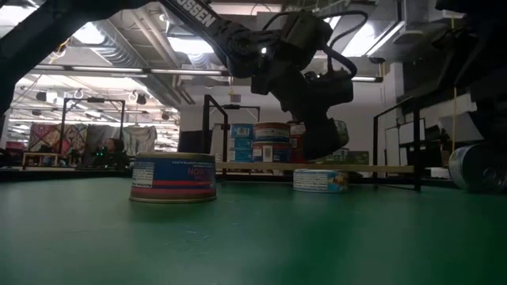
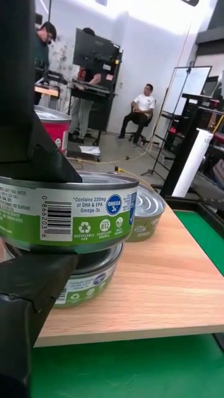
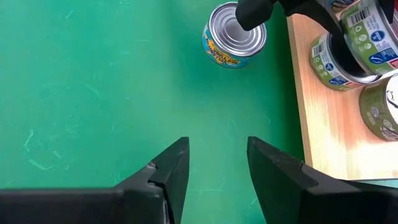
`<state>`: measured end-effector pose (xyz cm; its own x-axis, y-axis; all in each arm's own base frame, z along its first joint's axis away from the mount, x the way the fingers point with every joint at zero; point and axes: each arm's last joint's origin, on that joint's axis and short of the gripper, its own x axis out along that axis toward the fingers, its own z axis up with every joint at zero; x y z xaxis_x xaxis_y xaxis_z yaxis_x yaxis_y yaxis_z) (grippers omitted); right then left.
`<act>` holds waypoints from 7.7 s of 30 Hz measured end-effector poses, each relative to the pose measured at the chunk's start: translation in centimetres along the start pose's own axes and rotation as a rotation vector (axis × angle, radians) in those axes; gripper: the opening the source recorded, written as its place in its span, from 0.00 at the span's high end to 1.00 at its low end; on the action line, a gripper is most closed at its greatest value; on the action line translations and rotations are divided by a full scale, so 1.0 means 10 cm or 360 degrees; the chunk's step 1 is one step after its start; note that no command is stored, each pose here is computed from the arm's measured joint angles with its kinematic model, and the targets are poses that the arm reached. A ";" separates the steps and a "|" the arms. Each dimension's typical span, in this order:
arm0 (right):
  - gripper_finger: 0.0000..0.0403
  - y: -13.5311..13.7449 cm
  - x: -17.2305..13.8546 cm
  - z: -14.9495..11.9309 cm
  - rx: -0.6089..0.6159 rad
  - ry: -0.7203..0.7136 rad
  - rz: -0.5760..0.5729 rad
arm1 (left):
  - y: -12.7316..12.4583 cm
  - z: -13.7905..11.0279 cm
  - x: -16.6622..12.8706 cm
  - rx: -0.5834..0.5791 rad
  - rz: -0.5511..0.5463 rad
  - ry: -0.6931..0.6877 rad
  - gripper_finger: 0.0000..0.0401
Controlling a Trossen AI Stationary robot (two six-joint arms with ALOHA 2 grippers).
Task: Stack canned seafood by type on shelf
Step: Stack the green white tuna can on top of the green white tuna can on the shelf, then stack the green tuna can on top of the green tuna can on the shelf
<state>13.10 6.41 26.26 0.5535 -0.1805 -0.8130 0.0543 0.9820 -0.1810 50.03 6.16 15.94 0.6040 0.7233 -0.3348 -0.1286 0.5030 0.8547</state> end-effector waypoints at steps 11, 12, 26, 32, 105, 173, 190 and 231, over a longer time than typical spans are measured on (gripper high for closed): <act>0.60 0.00 0.00 0.00 0.0000 0.0000 0.0000 | 0.02 0.00 0.01 -0.0184 0.0012 -0.0002 0.61; 0.60 0.00 0.00 0.00 0.0000 0.0001 0.0000 | 0.02 0.00 0.01 -0.0185 0.0012 -0.0002 0.61; 0.60 0.00 0.00 0.00 0.0000 0.0001 0.0000 | 0.02 -0.01 0.02 -0.0206 0.0017 0.0005 0.61; 0.60 0.00 0.00 0.00 0.0001 0.0001 0.0001 | 0.02 -0.01 0.02 -0.0210 0.0018 0.0007 0.61; 0.60 0.00 0.00 0.00 0.0000 0.0004 0.0005 | 0.09 0.04 -0.10 -0.0422 -0.0161 -0.0062 0.35; 0.26 -0.09 -0.01 -0.14 0.0188 0.0172 -0.0193 | 0.39 0.31 -1.47 -0.0274 -0.0537 0.0066 0.35; 0.20 -0.30 -0.05 -0.33 0.0151 0.0611 -0.0364 | 0.39 0.31 -1.47 -0.0292 -0.0536 0.0068 0.35; 0.20 -1.03 0.67 -0.20 0.0543 0.1407 -0.0281 | 0.36 0.33 -1.52 -0.0337 -0.0548 0.0062 0.35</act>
<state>14.57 -5.01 21.53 -0.3045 -0.1673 -0.9377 0.3930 0.8747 -0.2837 43.03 -4.59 25.41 0.6105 0.5107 -0.6054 -0.0853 0.8023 0.5908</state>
